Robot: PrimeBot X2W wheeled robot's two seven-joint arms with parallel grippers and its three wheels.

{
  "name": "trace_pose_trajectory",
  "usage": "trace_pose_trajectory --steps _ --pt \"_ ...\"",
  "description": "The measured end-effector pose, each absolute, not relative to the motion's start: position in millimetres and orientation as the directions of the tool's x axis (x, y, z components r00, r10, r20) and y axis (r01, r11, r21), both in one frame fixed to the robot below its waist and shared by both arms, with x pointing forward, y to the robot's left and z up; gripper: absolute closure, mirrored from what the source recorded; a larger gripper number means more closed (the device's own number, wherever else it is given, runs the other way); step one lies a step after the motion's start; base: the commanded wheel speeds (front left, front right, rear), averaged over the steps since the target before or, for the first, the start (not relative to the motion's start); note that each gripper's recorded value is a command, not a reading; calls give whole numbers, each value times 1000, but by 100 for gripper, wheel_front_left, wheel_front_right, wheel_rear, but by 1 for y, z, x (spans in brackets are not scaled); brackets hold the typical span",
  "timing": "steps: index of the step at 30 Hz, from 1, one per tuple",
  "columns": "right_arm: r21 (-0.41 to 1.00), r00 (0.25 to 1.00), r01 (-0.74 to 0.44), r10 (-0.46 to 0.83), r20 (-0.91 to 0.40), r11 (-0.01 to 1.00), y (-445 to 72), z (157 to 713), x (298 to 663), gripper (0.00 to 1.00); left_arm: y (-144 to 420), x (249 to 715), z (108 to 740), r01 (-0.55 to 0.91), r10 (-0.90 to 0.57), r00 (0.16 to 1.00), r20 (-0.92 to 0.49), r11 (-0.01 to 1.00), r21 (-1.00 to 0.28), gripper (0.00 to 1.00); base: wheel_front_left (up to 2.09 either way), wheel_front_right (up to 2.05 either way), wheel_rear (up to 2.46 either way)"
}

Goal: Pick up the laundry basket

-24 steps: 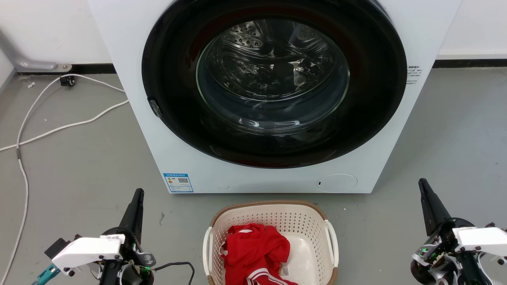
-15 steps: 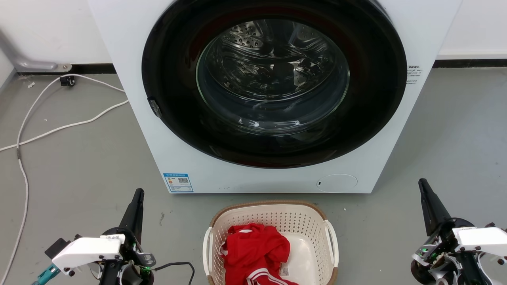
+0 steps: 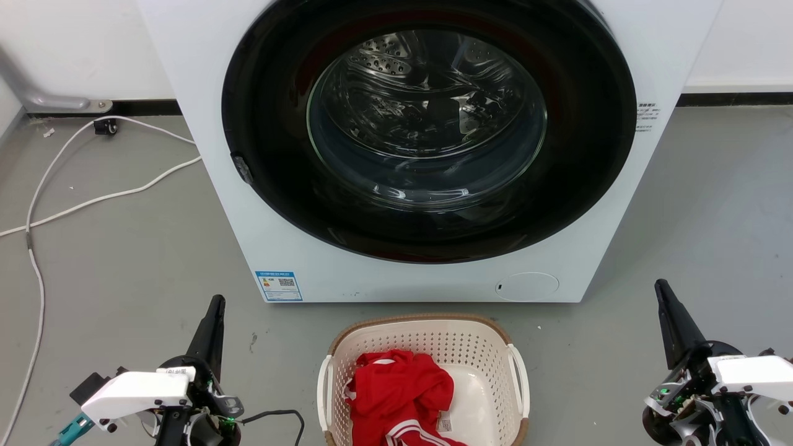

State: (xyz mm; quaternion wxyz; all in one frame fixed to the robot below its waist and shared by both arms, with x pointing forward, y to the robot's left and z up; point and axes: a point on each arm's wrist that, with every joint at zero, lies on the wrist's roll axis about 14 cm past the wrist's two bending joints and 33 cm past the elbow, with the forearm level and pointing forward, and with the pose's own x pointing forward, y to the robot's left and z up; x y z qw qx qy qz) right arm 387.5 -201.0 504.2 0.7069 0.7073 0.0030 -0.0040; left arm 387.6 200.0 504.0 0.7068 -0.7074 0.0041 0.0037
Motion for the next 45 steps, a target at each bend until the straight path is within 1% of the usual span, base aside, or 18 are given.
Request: trace_pose_trajectory --steps 10,11,15,20,25,29,34,38,45 --pt "1000 1000 10 -2 -10 -1 -201 504 387 100 200 388 504 -11 0 1000 -11 -1 -1000 100 0 0 0" --pt "1000 1000 10 -2 -10 -1 -201 504 387 0 200 388 504 -11 0 1000 -11 -1 -1000 0 0 0 0" --pt "998 998 63 -7 -63 -7 -201 486 379 0 198 379 486 -65 -1 998 -65 -9 -998 0 0 0 0" --pt "998 998 61 -16 -61 14 -199 487 379 0 194 380 488 -59 1 998 -59 -1 -998 0 0 0 0" --pt "996 999 46 -25 -45 71 -199 493 380 0 192 381 490 -56 5 998 -55 63 -996 0 0 0 0" --pt "987 999 43 -28 -39 152 -199 495 378 0 193 383 496 -40 11 999 -39 154 -987 0 0 0 0" --pt "956 1000 29 -19 -25 292 -195 499 378 0 190 385 504 -25 9 1000 -23 268 -963 0 0 0 0" --pt "913 1000 16 -9 -13 408 -192 503 378 0 185 386 508 -17 0 1000 -18 359 -933 0 0 0 0" --pt "826 1000 -4 0 5 564 -188 508 378 0 178 387 513 -8 -7 1000 -13 500 -866 0 0 0 0"
